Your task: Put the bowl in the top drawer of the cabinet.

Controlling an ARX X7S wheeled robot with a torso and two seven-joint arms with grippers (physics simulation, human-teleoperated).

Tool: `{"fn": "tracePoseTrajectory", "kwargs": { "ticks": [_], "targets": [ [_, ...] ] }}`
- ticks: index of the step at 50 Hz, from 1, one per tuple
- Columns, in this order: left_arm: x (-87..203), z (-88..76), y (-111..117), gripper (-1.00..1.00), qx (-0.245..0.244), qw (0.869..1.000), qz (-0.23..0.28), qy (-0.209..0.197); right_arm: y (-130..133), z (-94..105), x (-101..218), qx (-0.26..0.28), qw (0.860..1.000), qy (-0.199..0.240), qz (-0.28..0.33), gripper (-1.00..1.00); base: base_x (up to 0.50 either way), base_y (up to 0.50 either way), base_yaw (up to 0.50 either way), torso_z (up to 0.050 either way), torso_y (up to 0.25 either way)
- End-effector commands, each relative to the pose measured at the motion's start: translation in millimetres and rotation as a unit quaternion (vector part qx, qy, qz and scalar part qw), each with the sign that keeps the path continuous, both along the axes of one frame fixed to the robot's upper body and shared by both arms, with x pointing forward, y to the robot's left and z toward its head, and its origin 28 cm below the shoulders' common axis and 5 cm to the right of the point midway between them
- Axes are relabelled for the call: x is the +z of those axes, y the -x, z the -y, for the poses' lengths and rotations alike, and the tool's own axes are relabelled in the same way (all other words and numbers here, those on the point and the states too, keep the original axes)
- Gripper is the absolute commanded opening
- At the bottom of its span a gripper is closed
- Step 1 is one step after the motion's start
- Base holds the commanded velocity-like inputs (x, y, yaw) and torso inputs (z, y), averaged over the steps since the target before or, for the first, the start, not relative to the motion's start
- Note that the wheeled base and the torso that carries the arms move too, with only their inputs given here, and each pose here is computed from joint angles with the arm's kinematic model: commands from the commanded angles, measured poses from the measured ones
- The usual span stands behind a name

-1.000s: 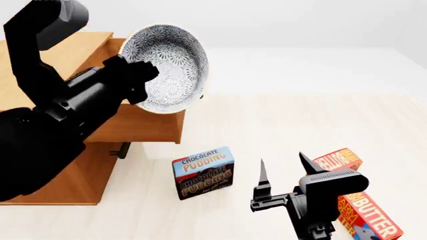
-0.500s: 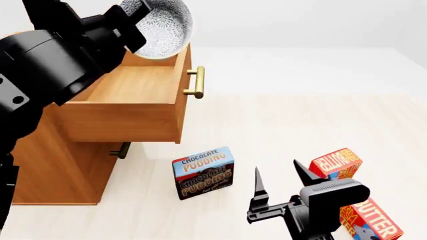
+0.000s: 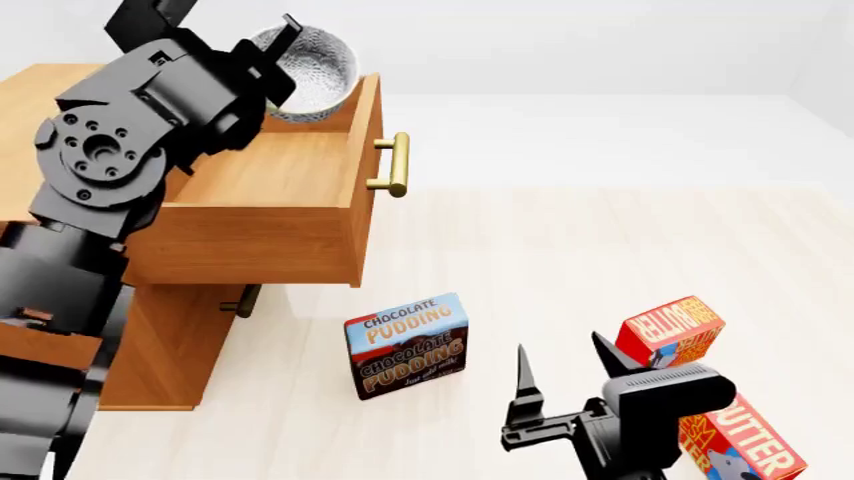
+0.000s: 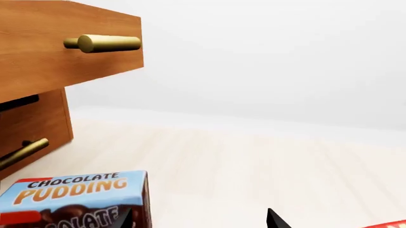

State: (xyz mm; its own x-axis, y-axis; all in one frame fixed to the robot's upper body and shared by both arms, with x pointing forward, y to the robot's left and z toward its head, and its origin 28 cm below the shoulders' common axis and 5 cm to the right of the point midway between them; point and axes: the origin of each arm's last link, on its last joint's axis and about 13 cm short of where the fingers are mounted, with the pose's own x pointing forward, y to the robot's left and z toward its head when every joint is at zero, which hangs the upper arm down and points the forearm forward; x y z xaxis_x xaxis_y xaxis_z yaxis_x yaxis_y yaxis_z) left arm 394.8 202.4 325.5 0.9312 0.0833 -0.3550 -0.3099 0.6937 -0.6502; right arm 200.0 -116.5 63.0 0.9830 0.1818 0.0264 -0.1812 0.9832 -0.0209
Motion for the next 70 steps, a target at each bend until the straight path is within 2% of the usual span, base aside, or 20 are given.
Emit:
{"fn": "tracePoseTrajectory", "kwargs": {
  "ticks": [1, 14, 32, 41, 47, 56, 70],
  "targets": [
    [-9, -5.2, -25, -1.00, 0.046, 0.998, -0.028, 0.030, 4, 6.4, -6, -0.017, 1.000, -0.001, -0.011, 1.00, 0.00, 0.00, 0.00, 0.000, 0.000],
    [-24, -8.6, -33, -1.00, 0.097, 0.993, -0.057, 0.046, 8, 8.6, -9, -0.021, 1.000, -0.006, -0.013, 1.00, 0.00, 0.00, 0.00, 0.000, 0.001],
    [-32, -6.6, -38, -1.00, 0.090, 0.993, -0.039, 0.063, 12, 12.3, -15, -0.027, 0.999, -0.007, -0.020, 1.00, 0.00, 0.00, 0.00, 0.000, 0.000],
    [-36, -11.3, -40, -1.00, 0.111, 0.990, -0.042, 0.080, 11, 11.5, -15, -0.029, 0.999, -0.005, -0.021, 1.00, 0.00, 0.00, 0.00, 0.000, 0.001],
    [-43, -10.5, -41, -1.00, 0.125, 0.987, -0.062, 0.086, 11, 11.4, -15, -0.030, 0.999, -0.004, -0.021, 1.00, 0.00, 0.00, 0.00, 0.000, 0.000],
    [-56, -5.7, -41, -1.00, 0.141, 0.982, -0.108, 0.065, 12, 13.3, -18, -0.034, 0.999, -0.006, -0.024, 1.00, 0.00, 0.00, 0.00, 0.000, 0.000],
    [-62, -3.0, -40, -1.00, 0.142, 0.981, -0.121, 0.051, 14, 15.6, -23, -0.038, 0.999, -0.007, -0.030, 1.00, 0.00, 0.00, 0.00, 0.001, 0.001]
  ]
}}
